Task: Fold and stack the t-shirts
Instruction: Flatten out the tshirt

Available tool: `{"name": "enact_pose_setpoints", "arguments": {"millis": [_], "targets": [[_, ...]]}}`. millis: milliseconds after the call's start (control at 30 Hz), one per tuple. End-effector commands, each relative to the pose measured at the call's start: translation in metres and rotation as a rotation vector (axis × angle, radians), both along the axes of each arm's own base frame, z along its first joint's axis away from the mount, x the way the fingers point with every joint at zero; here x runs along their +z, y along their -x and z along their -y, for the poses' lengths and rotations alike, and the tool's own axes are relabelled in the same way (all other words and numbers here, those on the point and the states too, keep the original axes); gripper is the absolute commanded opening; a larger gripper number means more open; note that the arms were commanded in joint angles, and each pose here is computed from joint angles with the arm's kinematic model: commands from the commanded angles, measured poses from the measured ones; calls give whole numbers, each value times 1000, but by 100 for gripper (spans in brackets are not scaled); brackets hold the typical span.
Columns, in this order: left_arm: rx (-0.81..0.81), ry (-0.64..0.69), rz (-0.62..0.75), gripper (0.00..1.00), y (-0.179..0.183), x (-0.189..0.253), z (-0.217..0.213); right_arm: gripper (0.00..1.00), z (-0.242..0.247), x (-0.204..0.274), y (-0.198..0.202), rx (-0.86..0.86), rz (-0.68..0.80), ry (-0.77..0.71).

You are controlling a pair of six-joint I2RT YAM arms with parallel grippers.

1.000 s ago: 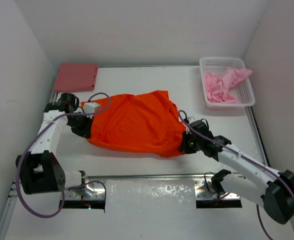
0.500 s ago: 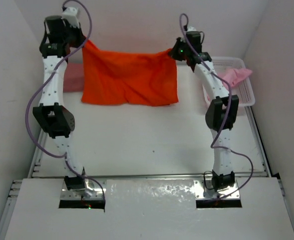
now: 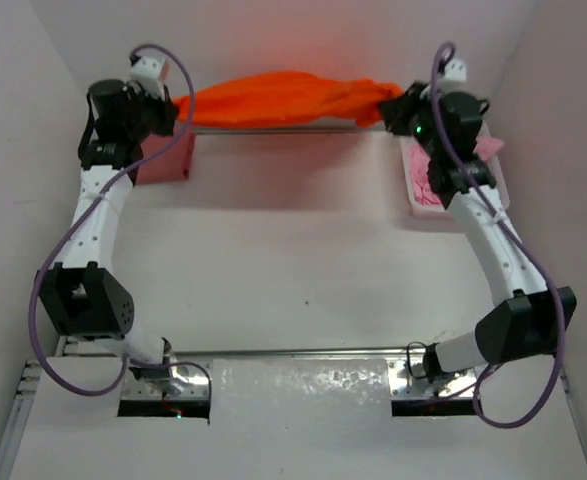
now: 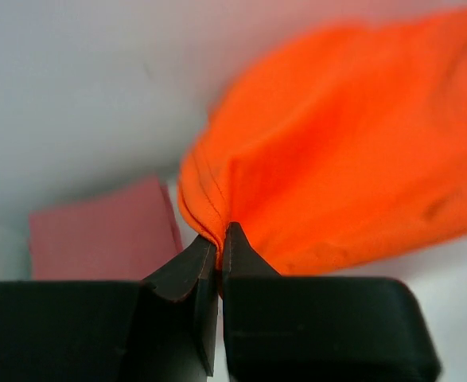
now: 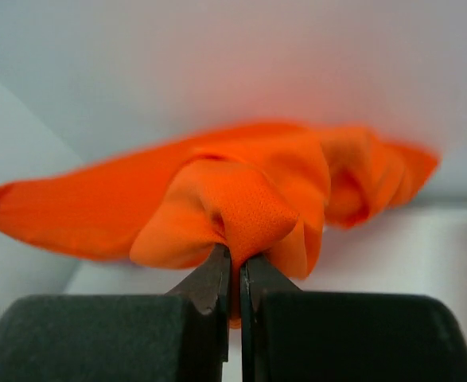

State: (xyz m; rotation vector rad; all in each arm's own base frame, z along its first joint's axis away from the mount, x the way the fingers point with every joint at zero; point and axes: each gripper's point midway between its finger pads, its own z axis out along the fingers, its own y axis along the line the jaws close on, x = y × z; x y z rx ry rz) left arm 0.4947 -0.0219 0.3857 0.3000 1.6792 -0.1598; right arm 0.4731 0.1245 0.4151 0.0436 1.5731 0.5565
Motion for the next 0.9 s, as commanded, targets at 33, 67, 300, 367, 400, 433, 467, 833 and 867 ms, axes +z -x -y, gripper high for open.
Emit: {"name": "enact_pose_setpoints", "arguments": {"millis": [33, 67, 300, 367, 400, 433, 467, 833, 867], "targets": [[-49, -137, -151, 0, 46, -75, -2, 0, 4, -181, 40, 41, -319, 85], [-76, -181, -172, 0, 61, -84, 0, 0, 3, -198, 56, 58, -351, 95], [-154, -292, -618, 0, 166, -249, -8, 0, 14, -335, 200, 105, -651, 210], [-139, -315, -760, 0, 201, -290, -16, 0, 8, -346, 223, 124, -666, 207], [-116, -331, -810, 0, 213, -303, -22, 0, 8, -369, 242, 127, -725, 196], [-113, -332, -888, 0, 235, -324, -24, 0, 3, -373, 250, 144, -731, 187], [-100, -345, -927, 0, 245, -334, -27, 0, 1, -381, 258, 153, -750, 175], [-29, -330, -946, 0, 242, -322, -33, 0, 14, -381, 253, 74, -775, 200], [-21, -324, -928, 0, 234, -317, -33, 0, 13, -374, 246, 70, -762, 195]]}}
